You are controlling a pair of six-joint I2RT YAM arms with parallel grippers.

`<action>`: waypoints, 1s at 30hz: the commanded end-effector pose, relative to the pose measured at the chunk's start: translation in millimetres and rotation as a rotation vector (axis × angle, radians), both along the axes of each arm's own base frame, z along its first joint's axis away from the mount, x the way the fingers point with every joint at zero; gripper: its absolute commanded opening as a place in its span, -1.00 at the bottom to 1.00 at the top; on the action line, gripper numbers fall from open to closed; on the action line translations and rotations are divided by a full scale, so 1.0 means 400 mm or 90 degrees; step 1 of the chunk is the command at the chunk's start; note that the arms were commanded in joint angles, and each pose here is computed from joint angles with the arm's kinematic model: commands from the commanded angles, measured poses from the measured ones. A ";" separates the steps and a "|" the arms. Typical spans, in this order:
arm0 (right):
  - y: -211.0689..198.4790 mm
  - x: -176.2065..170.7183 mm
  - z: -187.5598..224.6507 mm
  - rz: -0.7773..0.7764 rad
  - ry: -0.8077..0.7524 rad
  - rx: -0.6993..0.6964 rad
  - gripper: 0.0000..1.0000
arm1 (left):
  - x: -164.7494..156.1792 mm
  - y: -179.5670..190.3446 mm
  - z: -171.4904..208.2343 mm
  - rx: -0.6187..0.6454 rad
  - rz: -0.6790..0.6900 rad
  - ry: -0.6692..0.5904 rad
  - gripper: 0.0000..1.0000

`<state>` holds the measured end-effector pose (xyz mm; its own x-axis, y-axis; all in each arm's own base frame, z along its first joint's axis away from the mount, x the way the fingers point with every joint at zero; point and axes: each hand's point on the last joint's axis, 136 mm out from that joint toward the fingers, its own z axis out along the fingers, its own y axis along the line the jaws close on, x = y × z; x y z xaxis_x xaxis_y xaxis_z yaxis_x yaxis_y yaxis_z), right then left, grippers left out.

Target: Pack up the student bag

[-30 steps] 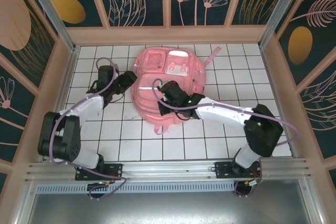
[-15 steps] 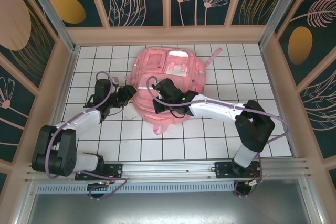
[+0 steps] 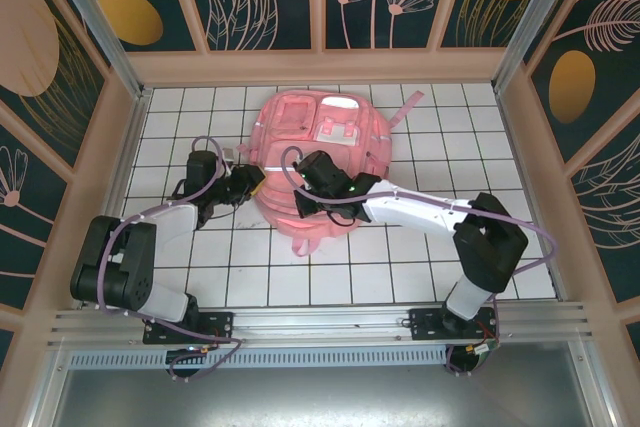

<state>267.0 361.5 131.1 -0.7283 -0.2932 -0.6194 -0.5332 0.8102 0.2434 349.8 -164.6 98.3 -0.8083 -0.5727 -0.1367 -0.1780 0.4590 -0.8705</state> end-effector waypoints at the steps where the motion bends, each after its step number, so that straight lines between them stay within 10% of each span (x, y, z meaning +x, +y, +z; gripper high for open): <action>1: -0.039 0.004 0.033 -0.024 -0.029 -0.023 -1.00 | 0.024 -0.004 0.019 0.001 -0.004 -0.024 -0.59; 9: -0.214 0.029 0.002 -0.136 -0.081 -0.190 -1.00 | 0.033 0.022 0.008 0.038 0.027 -0.027 -0.99; 20: -0.391 0.088 0.034 -0.275 -0.132 -0.302 -1.00 | 0.030 0.030 0.001 0.051 0.033 -0.027 -1.00; 24: -0.313 0.081 0.024 -0.219 -0.080 -0.226 -1.00 | 0.026 0.021 0.010 0.042 0.018 -0.033 -1.00; 30: -0.148 -0.002 0.075 -0.154 0.005 -0.047 -0.42 | 0.010 -0.011 0.064 0.009 -0.033 -0.069 -1.00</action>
